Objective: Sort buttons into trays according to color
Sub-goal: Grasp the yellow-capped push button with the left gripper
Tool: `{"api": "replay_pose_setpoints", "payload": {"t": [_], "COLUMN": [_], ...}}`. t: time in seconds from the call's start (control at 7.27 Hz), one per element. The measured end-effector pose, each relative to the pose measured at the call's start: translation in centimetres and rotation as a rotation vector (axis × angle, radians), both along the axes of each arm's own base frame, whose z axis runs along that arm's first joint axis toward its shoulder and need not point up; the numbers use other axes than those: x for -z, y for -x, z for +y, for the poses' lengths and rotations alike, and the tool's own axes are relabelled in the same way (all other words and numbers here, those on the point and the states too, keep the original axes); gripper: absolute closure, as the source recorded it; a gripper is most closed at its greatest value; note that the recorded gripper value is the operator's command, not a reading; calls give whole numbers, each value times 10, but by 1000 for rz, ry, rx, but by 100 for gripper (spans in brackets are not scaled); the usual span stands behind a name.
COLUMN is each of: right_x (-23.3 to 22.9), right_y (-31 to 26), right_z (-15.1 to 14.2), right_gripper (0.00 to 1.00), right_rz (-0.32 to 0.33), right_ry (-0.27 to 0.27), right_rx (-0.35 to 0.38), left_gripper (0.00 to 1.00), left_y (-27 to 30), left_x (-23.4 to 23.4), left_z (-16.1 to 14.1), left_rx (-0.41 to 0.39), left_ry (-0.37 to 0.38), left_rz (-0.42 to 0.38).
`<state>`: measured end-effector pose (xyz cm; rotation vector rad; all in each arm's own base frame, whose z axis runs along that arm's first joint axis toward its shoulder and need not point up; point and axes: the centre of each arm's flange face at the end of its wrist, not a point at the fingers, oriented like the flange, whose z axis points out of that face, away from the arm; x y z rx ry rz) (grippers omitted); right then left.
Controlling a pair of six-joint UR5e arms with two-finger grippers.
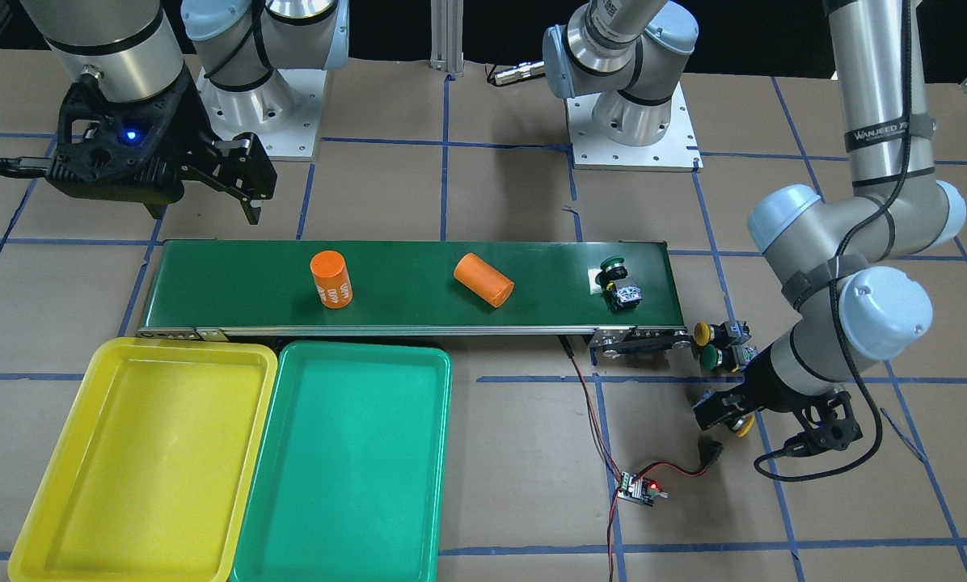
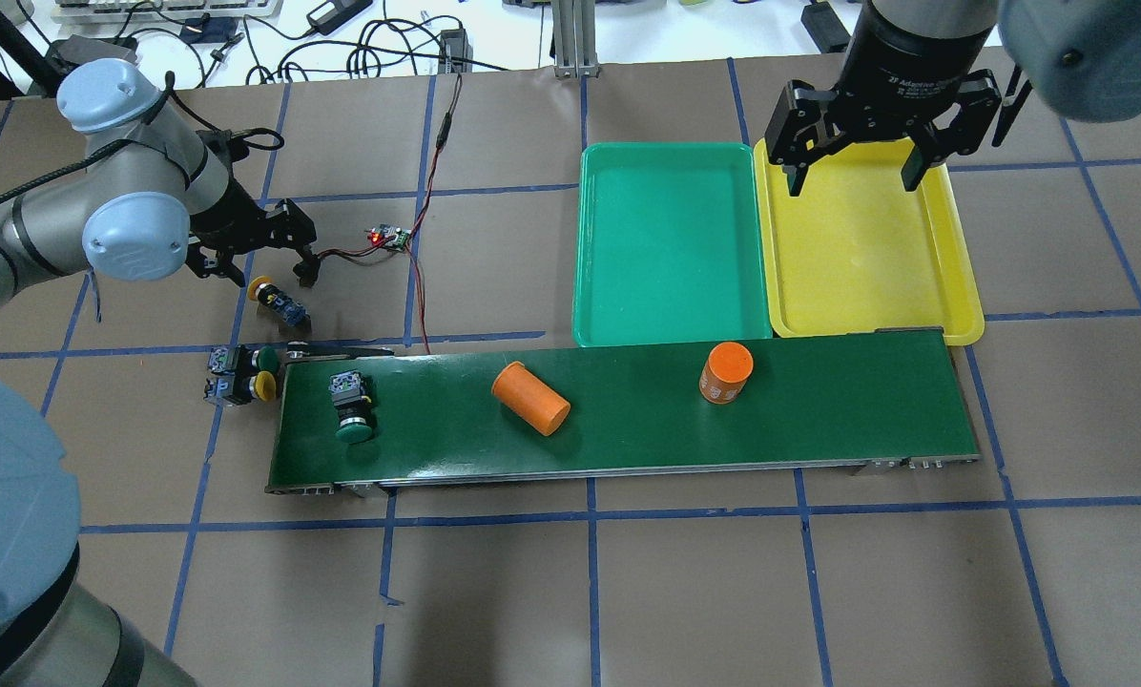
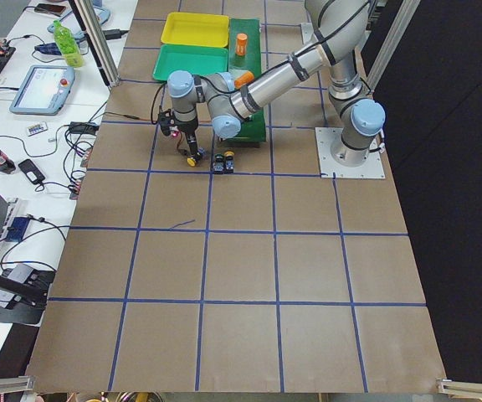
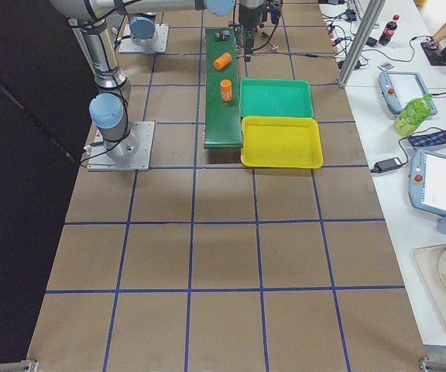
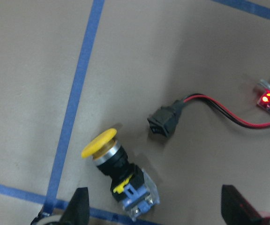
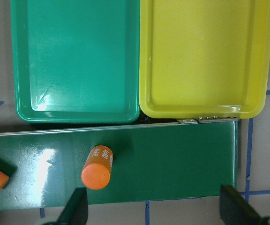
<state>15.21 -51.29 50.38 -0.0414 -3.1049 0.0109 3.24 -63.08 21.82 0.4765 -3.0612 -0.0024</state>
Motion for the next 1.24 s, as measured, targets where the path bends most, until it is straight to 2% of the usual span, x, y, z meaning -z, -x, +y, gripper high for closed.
{"api": "replay_pose_setpoints", "payload": {"t": [0.28, 0.41, 0.55, 0.69, 0.96, 1.24], "right_x": [0, 0, 0, 0, 0, 0], "right_y": [0, 0, 0, 0, 0, 0], "right_z": [0, 0, 0, 0, 0, 0], "right_gripper": [0, 0, 0, 0, 0, 0], "right_rz": [0, 0, 1, 1, 1, 2], "right_ry": [0, 0, 0, 1, 0, 0], "right_rx": [1, 1, 1, 1, 1, 1], "left_gripper": [0, 8, 69, 100, 100, 100], "left_y": [-3, -8, -12, -13, -13, -15], "left_x": [12, 19, 27, 34, 37, 23], "left_z": [2, 3, 4, 4, 4, 0], "left_rx": [-23, -40, -65, -88, -104, -105], "left_ry": [-24, -38, -51, -64, -69, -43], "left_rz": [1, 4, 8, 11, 23, 21]}}
